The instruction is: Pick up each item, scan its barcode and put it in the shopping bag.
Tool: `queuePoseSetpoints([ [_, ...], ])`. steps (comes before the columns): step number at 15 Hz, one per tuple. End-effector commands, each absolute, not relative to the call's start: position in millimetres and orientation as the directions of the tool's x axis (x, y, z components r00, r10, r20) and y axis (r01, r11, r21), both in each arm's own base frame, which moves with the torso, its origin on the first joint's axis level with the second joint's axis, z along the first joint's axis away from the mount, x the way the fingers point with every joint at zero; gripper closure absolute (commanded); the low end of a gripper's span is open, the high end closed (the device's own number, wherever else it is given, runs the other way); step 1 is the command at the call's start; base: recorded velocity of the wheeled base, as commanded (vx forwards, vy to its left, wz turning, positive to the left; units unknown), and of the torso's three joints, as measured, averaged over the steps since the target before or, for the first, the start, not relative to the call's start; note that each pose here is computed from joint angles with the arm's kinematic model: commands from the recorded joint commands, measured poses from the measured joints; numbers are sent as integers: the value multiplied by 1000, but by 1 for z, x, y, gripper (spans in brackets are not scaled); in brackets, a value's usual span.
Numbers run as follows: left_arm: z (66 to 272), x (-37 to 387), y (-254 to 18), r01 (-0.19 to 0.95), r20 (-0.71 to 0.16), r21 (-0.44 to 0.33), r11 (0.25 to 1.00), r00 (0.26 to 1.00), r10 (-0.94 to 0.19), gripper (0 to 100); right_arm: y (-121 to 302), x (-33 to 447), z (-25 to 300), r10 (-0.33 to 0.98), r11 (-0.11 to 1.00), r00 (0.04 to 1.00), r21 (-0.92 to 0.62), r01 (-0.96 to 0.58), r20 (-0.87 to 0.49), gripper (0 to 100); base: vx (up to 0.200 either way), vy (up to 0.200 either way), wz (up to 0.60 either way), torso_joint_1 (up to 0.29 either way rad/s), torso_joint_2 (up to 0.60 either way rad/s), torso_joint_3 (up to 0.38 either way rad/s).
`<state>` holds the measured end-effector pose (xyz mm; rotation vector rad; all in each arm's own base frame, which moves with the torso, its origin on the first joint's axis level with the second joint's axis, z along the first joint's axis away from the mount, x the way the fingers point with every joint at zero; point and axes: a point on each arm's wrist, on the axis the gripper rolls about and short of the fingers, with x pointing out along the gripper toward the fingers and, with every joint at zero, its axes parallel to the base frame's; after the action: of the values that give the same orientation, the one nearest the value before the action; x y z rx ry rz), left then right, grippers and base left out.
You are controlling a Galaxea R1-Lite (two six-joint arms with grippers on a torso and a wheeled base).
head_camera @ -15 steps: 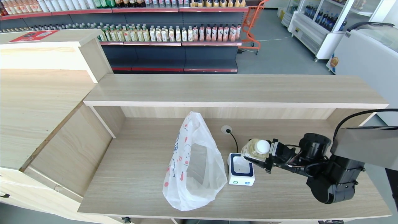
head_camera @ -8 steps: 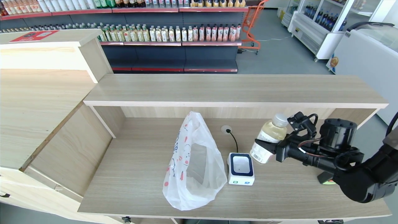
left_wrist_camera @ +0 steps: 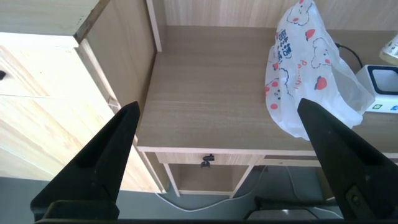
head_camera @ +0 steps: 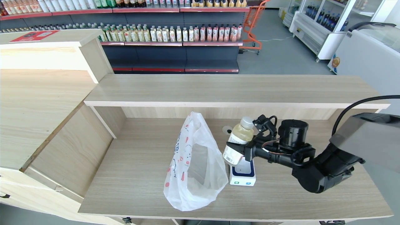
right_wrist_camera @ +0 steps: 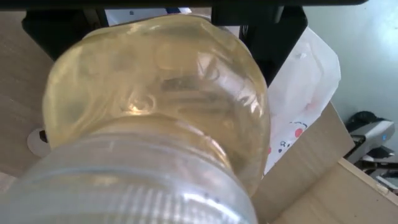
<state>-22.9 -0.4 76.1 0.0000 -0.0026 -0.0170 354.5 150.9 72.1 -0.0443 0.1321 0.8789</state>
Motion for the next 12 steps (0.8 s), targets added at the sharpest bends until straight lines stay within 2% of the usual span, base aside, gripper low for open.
queuePoseSetpoints([
  [1,76,-23,0,17,3,0,1000,1000,-17,0,185,372,39,801,588,579,23,-808,-151,100,0,0,0,0,0,0],
  [4,76,-23,0,17,3,0,1000,1000,-17,0,215,381,20,831,544,538,9,-839,-140,100,0,0,0,0,0,0],
  [7,76,-23,0,17,3,0,1000,1000,-17,0,227,389,-7,837,515,520,-80,-854,-170,100,0,0,0,0,0,0],
  [12,76,-23,0,17,3,0,1000,1000,-17,0,257,403,-30,860,469,494,-180,-865,-133,100,0,0,0,0,0,0],
])
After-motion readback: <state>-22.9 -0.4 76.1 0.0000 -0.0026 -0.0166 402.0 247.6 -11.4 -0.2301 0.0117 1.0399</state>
